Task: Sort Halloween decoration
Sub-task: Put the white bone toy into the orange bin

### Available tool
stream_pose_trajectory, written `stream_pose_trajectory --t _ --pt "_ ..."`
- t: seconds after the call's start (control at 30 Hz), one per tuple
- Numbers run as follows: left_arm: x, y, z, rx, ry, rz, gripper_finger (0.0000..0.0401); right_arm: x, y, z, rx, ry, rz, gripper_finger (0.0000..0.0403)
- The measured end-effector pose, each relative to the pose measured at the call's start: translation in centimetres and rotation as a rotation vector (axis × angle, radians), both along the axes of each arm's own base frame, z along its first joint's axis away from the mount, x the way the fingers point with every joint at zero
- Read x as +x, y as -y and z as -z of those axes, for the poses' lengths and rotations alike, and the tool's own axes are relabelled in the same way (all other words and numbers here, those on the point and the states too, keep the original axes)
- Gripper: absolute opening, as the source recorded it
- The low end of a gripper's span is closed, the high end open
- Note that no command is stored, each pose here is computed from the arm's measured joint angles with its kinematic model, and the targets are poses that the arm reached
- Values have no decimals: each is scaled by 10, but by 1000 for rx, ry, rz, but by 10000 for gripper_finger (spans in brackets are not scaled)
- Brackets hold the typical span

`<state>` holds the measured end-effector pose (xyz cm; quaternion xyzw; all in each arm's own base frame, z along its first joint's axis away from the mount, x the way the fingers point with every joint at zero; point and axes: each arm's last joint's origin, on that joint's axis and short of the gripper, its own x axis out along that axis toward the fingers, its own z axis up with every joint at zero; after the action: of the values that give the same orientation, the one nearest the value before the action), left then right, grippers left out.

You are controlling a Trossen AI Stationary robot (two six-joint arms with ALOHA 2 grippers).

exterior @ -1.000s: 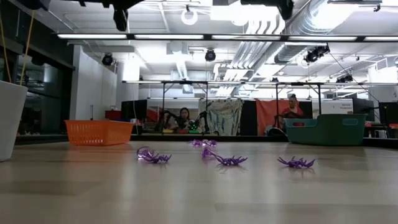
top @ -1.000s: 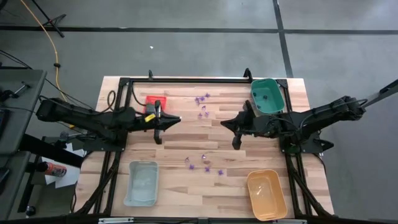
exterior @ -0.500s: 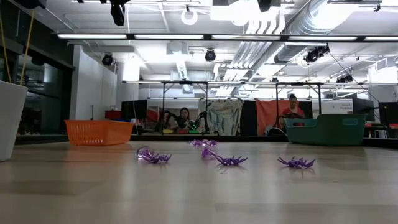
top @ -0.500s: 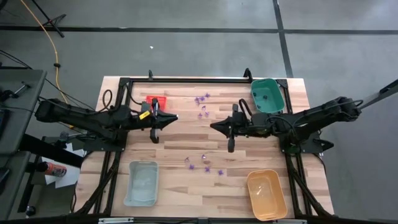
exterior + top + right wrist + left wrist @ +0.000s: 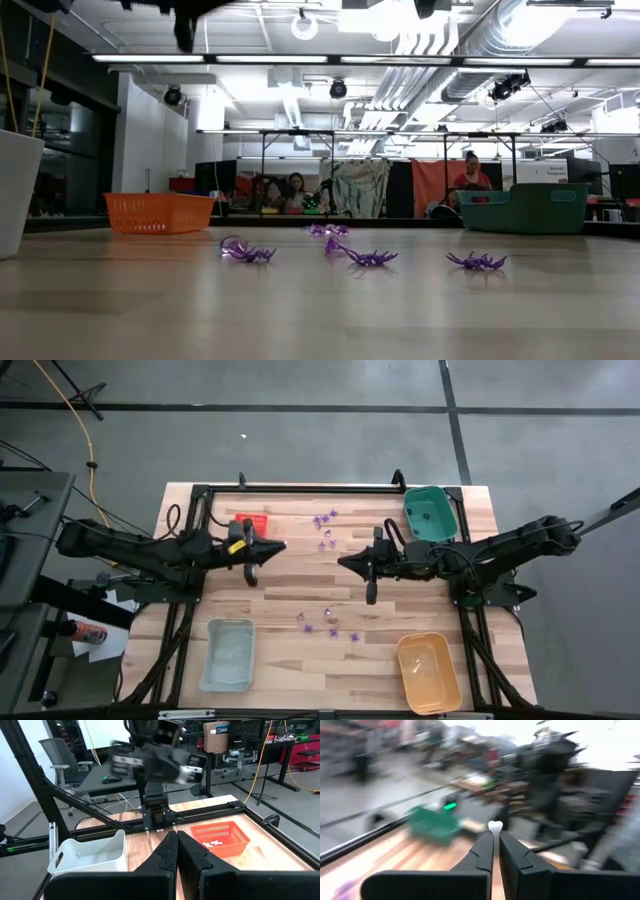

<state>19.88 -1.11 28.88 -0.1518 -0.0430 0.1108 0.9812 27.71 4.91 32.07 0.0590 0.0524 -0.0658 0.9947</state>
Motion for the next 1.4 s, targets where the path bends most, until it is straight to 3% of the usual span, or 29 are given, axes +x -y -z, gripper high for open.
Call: stream_pose_trajectory --t 0.13,0.27,0.5,0.7,0.93,1.1,1.4 --pt "-4 -23 1 -83 -176 -269 1 1 4 1 4 -9 17 0" --pt "-17 -56 -1 -136 -448 -466 1 1 10 1 27 -8 41 0" --pt "-45 -111 20 -254 -834 -695 1 2 20 4 78 -26 84 0" --pt "-51 -133 62 -489 -934 -638 1 2 23 4 101 -29 97 0" --pt "-48 -133 106 -613 -1040 -609 1 2 22 5 103 -33 96 0" --pt "-45 -130 122 -638 -1115 -592 1 2 22 5 104 -33 96 0" --pt "-35 -128 122 -605 -1080 -555 1 2 22 5 110 -33 97 0"
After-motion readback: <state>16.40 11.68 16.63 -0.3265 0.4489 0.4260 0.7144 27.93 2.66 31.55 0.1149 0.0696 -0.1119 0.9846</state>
